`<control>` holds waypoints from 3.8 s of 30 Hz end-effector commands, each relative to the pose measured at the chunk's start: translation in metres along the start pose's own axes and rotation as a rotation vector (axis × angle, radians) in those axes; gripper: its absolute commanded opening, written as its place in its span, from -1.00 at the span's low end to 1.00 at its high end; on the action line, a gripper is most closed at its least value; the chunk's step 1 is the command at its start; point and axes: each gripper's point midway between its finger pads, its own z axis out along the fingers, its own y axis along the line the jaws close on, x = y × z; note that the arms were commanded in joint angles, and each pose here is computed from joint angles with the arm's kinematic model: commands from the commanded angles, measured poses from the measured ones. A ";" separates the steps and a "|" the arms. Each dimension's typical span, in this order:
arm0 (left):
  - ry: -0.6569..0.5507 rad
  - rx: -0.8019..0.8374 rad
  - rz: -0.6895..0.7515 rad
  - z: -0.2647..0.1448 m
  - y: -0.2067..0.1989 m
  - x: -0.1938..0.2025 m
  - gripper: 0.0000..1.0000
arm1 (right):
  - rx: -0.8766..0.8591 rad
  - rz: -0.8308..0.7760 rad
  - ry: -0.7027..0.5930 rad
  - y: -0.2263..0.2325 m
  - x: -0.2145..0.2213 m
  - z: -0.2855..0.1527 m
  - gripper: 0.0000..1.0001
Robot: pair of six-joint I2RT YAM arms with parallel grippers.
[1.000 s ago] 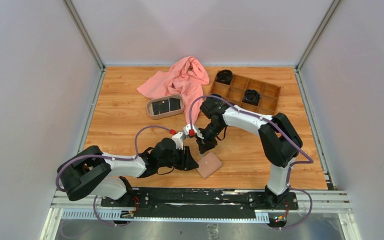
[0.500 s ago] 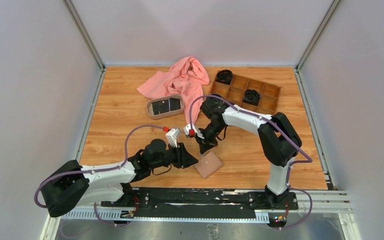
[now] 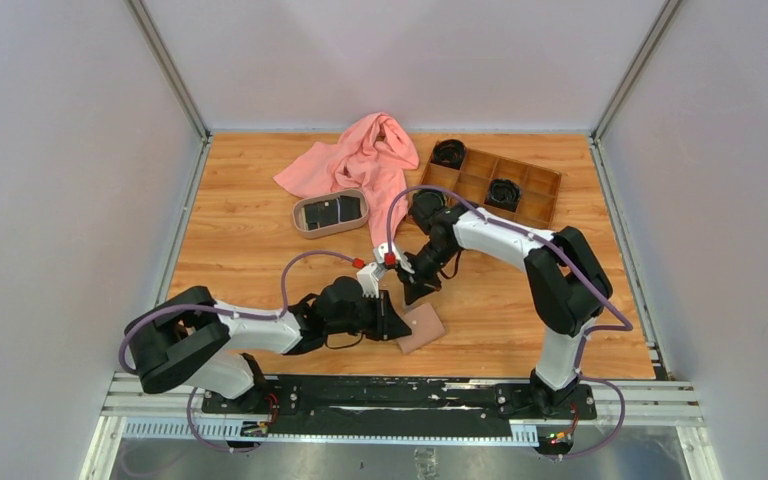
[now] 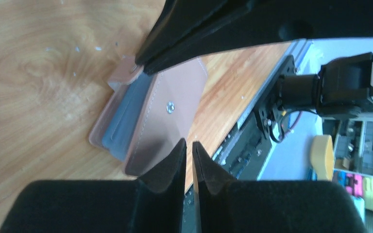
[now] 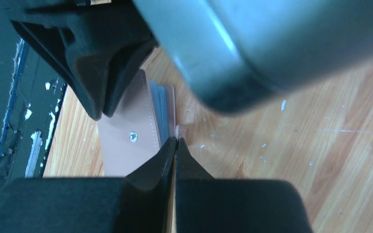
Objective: Put the credit cards into the card holder
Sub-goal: Close the card holder at the center of the board.
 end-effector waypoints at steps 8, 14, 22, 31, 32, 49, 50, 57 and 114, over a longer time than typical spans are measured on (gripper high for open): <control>-0.085 -0.049 -0.095 0.010 0.023 0.001 -0.88 | 0.003 0.028 -0.059 0.012 -0.003 -0.006 -1.00; -0.072 -0.084 -0.163 0.013 0.040 0.013 -0.96 | 0.027 -0.032 -0.117 0.020 -0.008 -0.011 -1.00; -0.093 -0.166 -0.236 0.007 0.063 0.021 -1.00 | 0.015 -0.102 -0.106 0.038 0.004 -0.005 -1.00; -0.097 -0.168 -0.236 0.007 0.063 0.021 -1.00 | 0.057 -0.127 -0.032 0.039 0.018 0.003 -1.00; -0.099 -0.167 -0.236 0.007 0.063 0.020 -1.00 | 0.056 -0.134 -0.027 0.040 0.019 0.003 -1.00; -0.099 -0.164 -0.230 0.006 0.062 0.020 -1.00 | 0.026 -0.206 0.100 0.052 0.032 0.021 -1.00; -0.099 -0.163 -0.230 0.006 0.062 0.020 -1.00 | 0.025 -0.211 0.102 0.053 0.032 0.021 -1.00; -0.102 -0.166 -0.230 0.006 0.063 0.020 -1.00 | 0.011 -0.240 0.133 0.058 0.038 0.025 -1.00; -0.225 -0.044 -0.220 -0.003 0.030 -0.015 -0.91 | -0.103 -0.233 0.290 0.067 0.053 0.038 -1.00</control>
